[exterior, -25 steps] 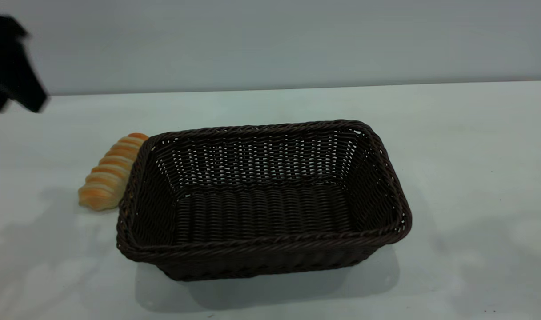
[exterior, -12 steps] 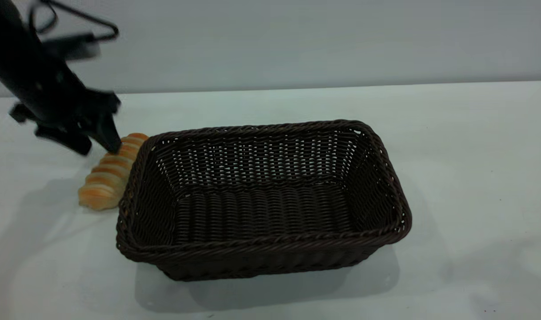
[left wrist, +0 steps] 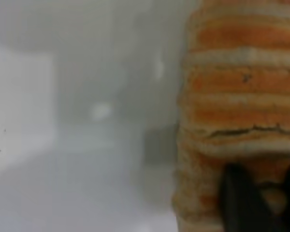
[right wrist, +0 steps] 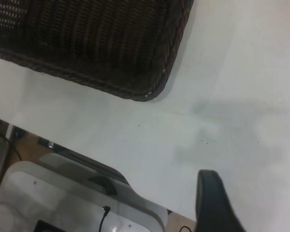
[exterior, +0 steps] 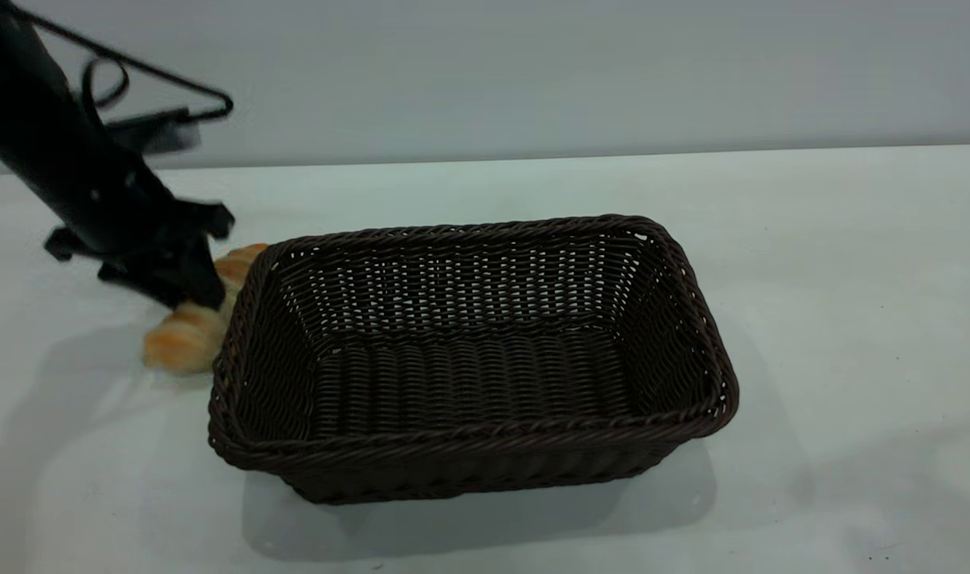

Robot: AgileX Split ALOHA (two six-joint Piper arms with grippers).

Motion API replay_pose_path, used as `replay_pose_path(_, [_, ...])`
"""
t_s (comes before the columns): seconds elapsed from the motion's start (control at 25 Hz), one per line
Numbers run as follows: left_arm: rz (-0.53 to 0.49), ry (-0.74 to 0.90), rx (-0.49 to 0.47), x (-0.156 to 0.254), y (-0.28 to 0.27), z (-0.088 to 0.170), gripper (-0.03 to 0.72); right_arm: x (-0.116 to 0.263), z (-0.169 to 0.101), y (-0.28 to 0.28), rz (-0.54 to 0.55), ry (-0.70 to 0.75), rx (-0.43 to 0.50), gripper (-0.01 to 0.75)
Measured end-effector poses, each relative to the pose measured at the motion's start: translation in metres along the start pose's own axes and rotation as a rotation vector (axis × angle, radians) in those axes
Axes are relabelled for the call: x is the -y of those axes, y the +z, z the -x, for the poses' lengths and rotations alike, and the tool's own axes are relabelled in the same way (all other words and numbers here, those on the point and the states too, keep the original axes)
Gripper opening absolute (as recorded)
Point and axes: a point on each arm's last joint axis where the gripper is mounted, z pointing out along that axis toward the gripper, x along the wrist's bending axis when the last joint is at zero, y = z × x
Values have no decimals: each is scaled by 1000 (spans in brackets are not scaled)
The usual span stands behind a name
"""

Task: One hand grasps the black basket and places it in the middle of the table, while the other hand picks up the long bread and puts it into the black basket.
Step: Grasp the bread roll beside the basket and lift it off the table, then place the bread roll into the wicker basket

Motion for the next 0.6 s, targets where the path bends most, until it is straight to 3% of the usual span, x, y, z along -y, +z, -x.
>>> replay_pose_path(0.08, [57,29,9,-12,-32,9,71,0,0,0,0,0,0,444])
replay_pose_path(0.28, [182,117,59,-29,-117,46,56,0,0,0,0,0,0,444])
replay_pose_path(0.4, [152,203,119,-22,-134,73,55,0,0,0,0,1,0,444])
replay_pose_path(0.6, [11,311,232,-8,-115,123,54,0,0,0,-1,-1,4,444])
